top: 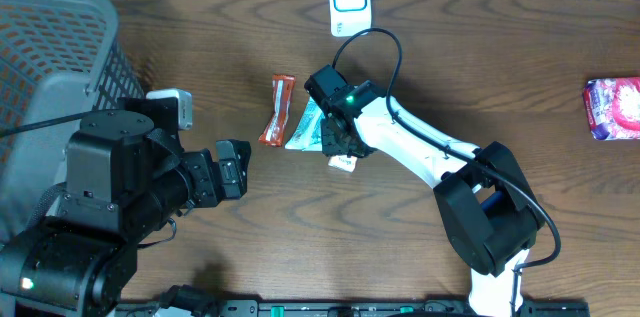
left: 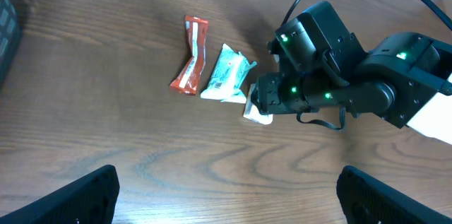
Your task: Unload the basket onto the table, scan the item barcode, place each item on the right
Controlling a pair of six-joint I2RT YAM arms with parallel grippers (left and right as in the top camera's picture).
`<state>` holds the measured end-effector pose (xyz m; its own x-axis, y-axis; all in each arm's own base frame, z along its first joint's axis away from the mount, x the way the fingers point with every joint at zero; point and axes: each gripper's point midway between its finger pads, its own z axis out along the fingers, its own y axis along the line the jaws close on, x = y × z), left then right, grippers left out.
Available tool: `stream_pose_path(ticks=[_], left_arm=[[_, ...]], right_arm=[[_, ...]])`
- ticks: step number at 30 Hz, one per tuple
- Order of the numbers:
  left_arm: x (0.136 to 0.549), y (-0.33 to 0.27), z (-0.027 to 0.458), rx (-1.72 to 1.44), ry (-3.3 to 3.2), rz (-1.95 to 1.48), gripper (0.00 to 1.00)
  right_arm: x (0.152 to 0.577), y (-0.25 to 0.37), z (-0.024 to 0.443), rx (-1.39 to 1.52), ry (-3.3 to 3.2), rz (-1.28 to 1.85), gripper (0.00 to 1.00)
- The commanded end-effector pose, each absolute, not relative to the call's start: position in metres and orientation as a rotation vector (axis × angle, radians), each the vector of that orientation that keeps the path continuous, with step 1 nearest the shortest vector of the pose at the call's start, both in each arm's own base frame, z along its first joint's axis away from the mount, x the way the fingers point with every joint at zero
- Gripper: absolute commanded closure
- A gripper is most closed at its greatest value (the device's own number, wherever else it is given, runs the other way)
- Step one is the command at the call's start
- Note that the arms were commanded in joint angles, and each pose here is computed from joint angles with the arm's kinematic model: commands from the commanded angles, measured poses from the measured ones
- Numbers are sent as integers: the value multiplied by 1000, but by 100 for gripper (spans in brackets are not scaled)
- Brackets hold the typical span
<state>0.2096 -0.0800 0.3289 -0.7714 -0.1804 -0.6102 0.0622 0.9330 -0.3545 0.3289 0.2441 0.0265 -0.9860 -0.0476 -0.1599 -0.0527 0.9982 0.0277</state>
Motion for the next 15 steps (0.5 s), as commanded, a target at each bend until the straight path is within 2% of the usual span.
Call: stream_pose_path(ticks=[1, 5, 9, 15], left_arm=[[209, -79, 330, -82, 2401, -460, 2], [209, -79, 330, -82, 2401, -460, 2], [209, -79, 330, -82, 2401, -460, 2], [209, -79, 330, -82, 2401, -460, 2]], right_arm=[[328, 248, 28, -106, 2982, 71, 52], [330, 244, 27, -101, 2961, 13, 53], [330, 247, 26, -134, 2924, -48, 44], [324, 255, 21, -73, 2884, -117, 49]])
